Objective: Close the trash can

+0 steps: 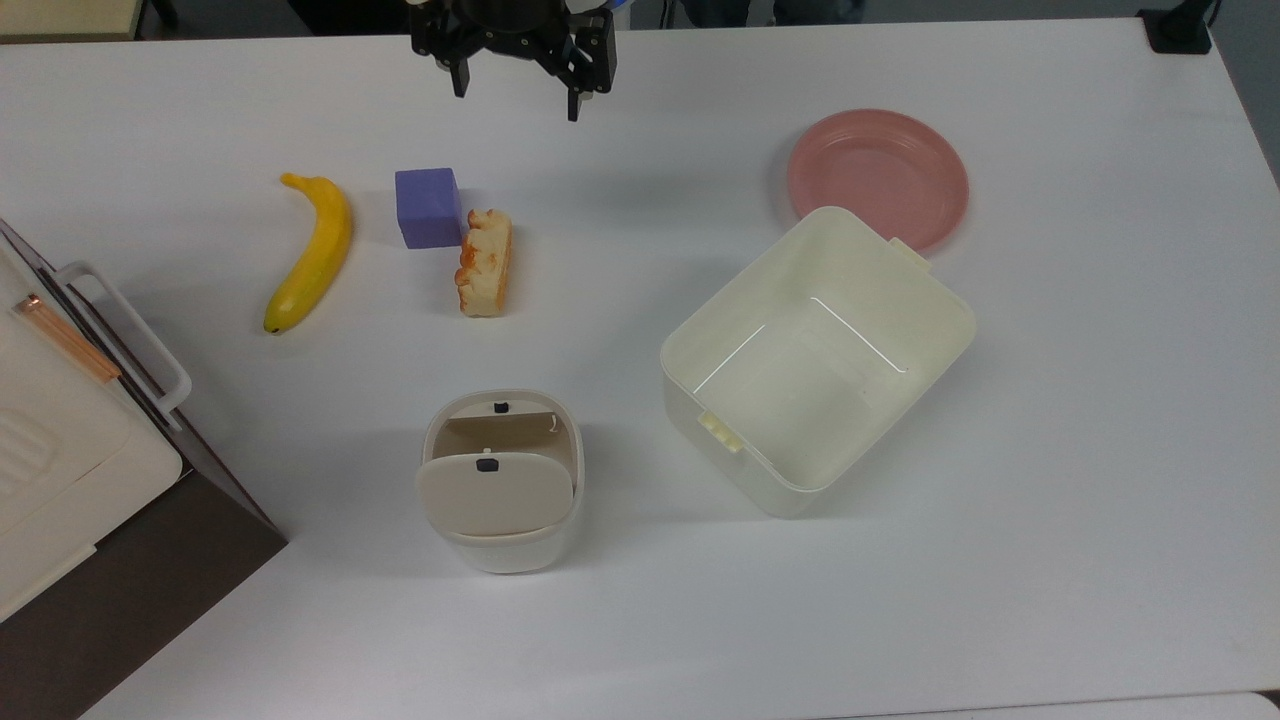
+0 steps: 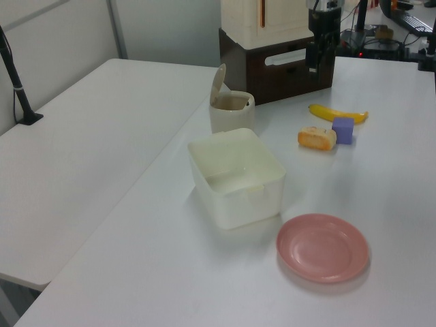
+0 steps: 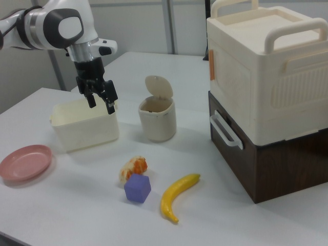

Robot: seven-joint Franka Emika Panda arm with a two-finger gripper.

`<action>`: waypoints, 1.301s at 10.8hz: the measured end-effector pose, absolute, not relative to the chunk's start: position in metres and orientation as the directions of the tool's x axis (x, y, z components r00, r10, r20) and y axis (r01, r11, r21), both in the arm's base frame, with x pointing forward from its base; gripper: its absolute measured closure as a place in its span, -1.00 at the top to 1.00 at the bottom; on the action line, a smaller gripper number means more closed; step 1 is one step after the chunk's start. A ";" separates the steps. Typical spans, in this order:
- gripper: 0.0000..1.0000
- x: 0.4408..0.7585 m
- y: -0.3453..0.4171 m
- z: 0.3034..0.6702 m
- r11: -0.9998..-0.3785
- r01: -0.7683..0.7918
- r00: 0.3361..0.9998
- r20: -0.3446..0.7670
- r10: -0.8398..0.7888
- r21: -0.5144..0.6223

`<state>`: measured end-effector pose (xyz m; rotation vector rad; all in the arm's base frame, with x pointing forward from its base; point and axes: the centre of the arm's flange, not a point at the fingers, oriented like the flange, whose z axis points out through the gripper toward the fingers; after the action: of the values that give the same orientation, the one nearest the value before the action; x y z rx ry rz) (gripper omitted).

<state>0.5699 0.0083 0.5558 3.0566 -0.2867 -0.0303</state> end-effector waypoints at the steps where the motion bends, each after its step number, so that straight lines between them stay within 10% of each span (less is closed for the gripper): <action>1: 1.00 0.570 0.008 0.556 -0.980 -0.185 0.982 -0.012 -0.187 0.073; 14: 0.89 0.570 0.007 0.562 -0.980 -0.200 0.980 -0.011 -0.200 0.023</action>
<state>0.5700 0.0075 0.5622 3.1041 -0.3141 -0.0200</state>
